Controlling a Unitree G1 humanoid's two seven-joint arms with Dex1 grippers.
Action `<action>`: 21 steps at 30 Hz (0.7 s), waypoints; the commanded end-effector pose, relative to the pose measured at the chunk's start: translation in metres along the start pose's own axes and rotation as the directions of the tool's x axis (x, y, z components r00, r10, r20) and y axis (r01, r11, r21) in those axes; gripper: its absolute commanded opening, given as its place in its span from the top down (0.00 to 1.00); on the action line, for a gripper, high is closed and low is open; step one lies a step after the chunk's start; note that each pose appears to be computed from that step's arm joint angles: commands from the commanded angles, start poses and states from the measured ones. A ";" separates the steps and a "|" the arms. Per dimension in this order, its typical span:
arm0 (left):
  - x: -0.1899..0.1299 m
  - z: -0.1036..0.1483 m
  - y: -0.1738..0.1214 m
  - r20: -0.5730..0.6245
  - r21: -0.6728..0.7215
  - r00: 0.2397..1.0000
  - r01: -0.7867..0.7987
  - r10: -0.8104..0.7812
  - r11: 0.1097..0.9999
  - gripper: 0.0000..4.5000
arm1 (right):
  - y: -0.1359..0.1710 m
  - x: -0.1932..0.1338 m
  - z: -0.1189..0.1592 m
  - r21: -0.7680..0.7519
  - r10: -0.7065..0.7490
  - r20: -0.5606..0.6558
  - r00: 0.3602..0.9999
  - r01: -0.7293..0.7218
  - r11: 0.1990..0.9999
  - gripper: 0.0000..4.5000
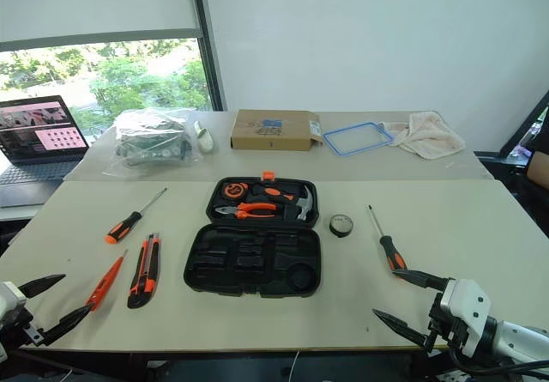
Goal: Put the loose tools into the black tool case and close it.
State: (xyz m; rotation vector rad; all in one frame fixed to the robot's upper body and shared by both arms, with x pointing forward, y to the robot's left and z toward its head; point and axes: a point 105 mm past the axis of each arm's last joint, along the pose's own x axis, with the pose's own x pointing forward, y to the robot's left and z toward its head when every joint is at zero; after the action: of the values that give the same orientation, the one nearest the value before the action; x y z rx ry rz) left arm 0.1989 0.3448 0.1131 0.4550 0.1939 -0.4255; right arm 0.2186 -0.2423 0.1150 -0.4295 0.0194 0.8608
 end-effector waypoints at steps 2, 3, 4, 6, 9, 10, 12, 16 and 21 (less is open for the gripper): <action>-0.023 0.002 0.023 0.012 -0.187 0.988 -0.148 0.153 0.971 0.01 | 0.002 0.030 0.036 -0.056 0.031 0.168 0.985 -0.022 0.998 0.00; -0.033 -0.003 0.026 0.002 -0.250 0.980 -0.193 0.200 0.949 0.01 | 0.005 0.040 0.048 -0.058 0.051 0.224 0.973 -0.039 0.998 0.00; -0.041 -0.007 0.027 -0.013 -0.295 0.973 -0.224 0.230 0.929 0.01 | 0.008 0.048 0.057 -0.054 0.066 0.267 0.961 -0.053 0.997 0.00; -0.054 -0.020 0.024 -0.059 -0.342 0.960 -0.276 0.273 0.898 0.01 | 0.008 0.058 0.074 -0.009 0.060 0.356 0.932 -0.061 0.998 0.00; -0.071 -0.038 0.025 -0.123 -0.403 0.929 -0.368 0.349 0.838 0.01 | 0.007 0.070 0.096 0.017 0.053 0.450 0.892 -0.068 0.998 0.00; -0.073 -0.040 0.026 -0.134 -0.421 0.921 -0.387 0.366 0.820 0.01 | 0.008 0.072 0.099 0.012 0.055 0.463 0.884 -0.068 0.998 0.00; -0.075 -0.044 0.029 -0.165 -0.458 0.906 -0.419 0.389 0.784 0.01 | 0.009 0.074 0.102 -0.001 0.054 0.479 0.876 -0.061 0.998 0.00; -0.049 -0.025 0.044 -0.164 -0.524 0.926 -0.373 0.339 0.766 0.01 | 0.009 0.073 0.096 0.001 0.042 0.470 0.882 -0.049 0.999 0.00; 0.013 0.021 0.065 -0.160 -0.523 0.969 -0.244 0.187 0.817 0.01 | 0.010 0.071 0.087 -0.002 0.040 0.443 0.896 -0.044 0.999 0.00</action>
State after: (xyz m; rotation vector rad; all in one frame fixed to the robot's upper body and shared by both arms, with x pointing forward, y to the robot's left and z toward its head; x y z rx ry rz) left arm 0.2272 0.3928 0.1502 -0.0717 0.2946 -0.0739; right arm 0.2465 -0.1503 0.1708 -0.1809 -0.3520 0.9901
